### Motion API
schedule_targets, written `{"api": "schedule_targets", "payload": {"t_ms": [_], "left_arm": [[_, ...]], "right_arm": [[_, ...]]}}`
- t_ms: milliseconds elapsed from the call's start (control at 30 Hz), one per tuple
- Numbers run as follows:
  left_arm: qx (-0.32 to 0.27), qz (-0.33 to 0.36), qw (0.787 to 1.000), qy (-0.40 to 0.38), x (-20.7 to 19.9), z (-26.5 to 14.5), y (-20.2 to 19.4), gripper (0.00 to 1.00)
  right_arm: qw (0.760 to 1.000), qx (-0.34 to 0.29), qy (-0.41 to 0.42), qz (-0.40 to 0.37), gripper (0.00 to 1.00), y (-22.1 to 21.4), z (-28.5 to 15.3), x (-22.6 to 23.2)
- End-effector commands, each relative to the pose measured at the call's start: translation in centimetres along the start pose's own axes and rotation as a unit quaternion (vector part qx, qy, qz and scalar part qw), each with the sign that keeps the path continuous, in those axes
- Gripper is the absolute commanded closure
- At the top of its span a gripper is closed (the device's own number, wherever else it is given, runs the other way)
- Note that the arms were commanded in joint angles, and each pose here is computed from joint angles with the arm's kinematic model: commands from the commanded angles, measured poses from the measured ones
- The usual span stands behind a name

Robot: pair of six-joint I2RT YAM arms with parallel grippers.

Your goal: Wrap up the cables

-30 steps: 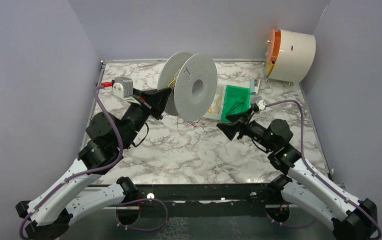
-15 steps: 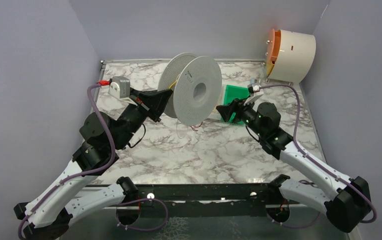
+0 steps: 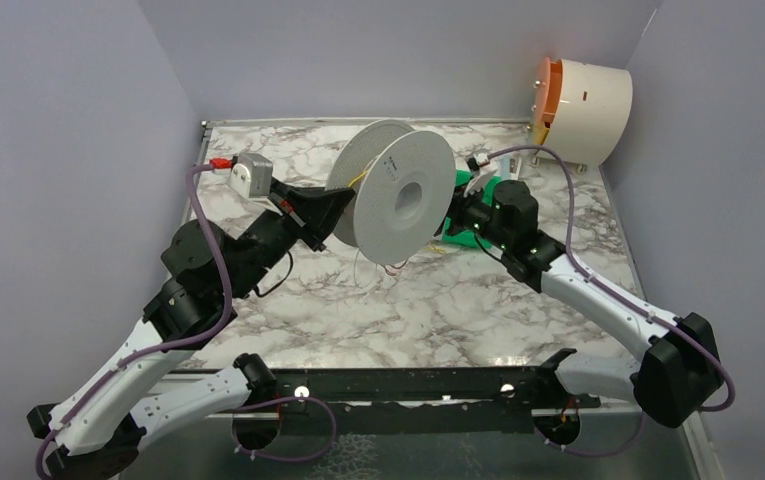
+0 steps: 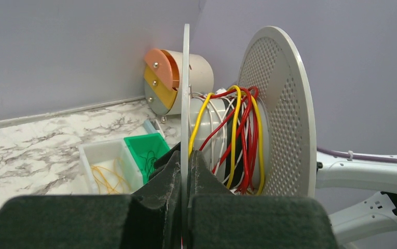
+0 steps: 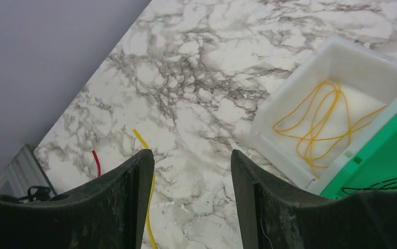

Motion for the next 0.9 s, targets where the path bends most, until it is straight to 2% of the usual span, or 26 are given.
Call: {"api": "schedule_targets", "payload": {"t_ms": [0, 333, 633, 867], "left_arm": [[-0.058, -0.013, 0.997, -0.049, -1.6, -0.4, 3.4, 1.0], [-0.046, -0.017, 0.996, -0.078, -2.3, 0.1, 3.6, 1.0], [-0.044, -0.015, 0.995, -0.083, -2.4, -0.1, 3.8, 1.0], [-0.041, -0.014, 0.995, -0.087, -2.5, -0.2, 3.6, 1.0]], "right_arm": [[0.995, 0.047, 0.091, -0.009, 0.4, -0.5, 0.7, 1.4], [0.972, 0.1, 0.208, -0.041, 0.45, 0.6, 2.9, 3.5], [0.969, 0.114, 0.217, -0.028, 0.51, -0.3, 3.7, 3.2], [0.968, 0.12, 0.219, -0.029, 0.51, -1.3, 3.4, 2.8]]}}
Point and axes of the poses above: each gripper's point midway between its finger pads, its own z axis out along the fingers, its own x axis along the line the jaws close on, y = z × x, the point moved 8 cm from there along -z, back along the fingers, and after that the axes turned 6 degrees about z, right-handed, at the moved point
